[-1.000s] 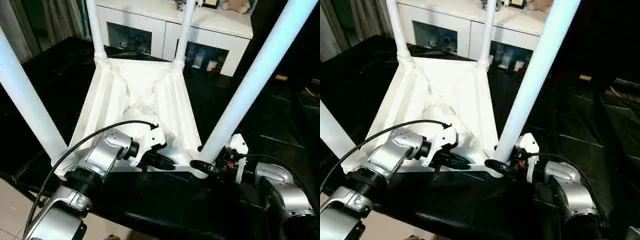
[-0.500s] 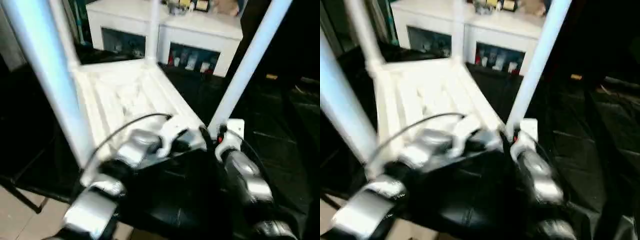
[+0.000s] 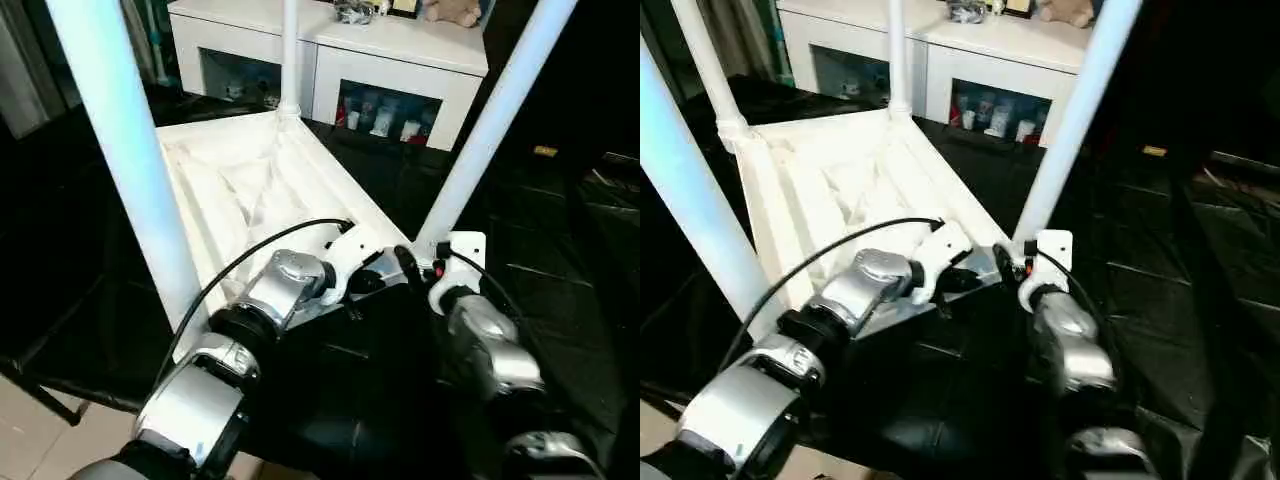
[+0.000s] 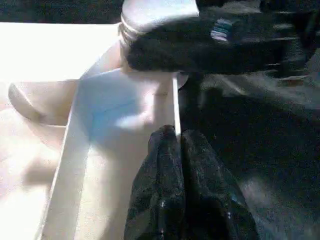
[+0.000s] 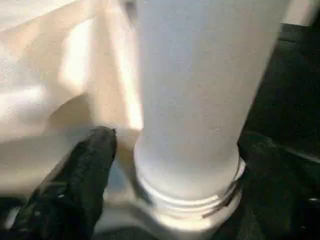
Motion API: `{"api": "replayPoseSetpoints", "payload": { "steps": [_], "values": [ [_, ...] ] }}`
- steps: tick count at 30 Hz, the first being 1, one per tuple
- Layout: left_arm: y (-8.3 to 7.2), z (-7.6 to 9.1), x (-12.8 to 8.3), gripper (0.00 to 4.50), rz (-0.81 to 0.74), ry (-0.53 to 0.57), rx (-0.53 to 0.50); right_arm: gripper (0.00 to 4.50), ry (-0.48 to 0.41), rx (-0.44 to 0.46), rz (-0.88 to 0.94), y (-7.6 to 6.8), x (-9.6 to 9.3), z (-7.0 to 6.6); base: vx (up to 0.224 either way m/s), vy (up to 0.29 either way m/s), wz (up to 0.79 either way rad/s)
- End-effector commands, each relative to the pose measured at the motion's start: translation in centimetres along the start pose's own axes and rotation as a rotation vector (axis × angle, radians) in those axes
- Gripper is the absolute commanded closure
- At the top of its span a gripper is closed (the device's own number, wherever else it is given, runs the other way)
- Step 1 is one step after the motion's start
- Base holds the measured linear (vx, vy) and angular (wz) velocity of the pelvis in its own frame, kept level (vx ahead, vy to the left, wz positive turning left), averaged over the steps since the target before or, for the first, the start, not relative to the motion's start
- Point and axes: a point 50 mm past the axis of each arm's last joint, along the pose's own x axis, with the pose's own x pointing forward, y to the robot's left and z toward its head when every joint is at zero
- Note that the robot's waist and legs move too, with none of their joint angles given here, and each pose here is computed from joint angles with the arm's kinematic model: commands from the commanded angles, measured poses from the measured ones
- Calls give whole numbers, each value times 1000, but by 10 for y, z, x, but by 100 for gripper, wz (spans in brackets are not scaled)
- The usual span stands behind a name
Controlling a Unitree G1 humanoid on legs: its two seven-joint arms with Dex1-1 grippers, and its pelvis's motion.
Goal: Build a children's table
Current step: Rotate leg to tighten
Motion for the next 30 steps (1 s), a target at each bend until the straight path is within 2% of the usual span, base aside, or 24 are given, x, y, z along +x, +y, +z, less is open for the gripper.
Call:
{"api": "replayPoseSetpoints", "payload": {
  "steps": [1,4,5,7,13,19,23,27,29,30],
  "values": [
    [-3,-23,-2,450,-47,98,-19,49,5,-57,157,11,-2,5,0,0,0],
    [-3,-26,-8,450,-115,92,13,49,23,-104,247,6,-14,4,0,0,0],
    [-2,-29,-14,450,-168,94,27,49,30,-117,300,1,-23,5,0,0,0],
    [-2,-31,-22,450,-247,81,44,49,34,-106,352,-4,-32,7,0,0,0],
    [-6,-32,-42,450,-429,51,69,49,58,-88,488,-3,-44,8,0,0,0],
    [-3,-33,-49,450,-437,52,78,49,114,-97,567,1,-49,1,0,0,0],
    [-3,-32,-51,450,-436,51,78,95,129,-105,574,1,-49,-1,0,0,0],
    [-3,-32,-51,450,-434,48,73,113,116,-89,574,0,-48,1,0,0,0],
    [-3,-32,-51,450,-433,45,73,147,115,-90,577,0,-48,2,0,0,0],
    [-3,-32,-50,450,-432,43,72,147,113,-87,580,0,-48,2,0,0,0]
  ]
}}
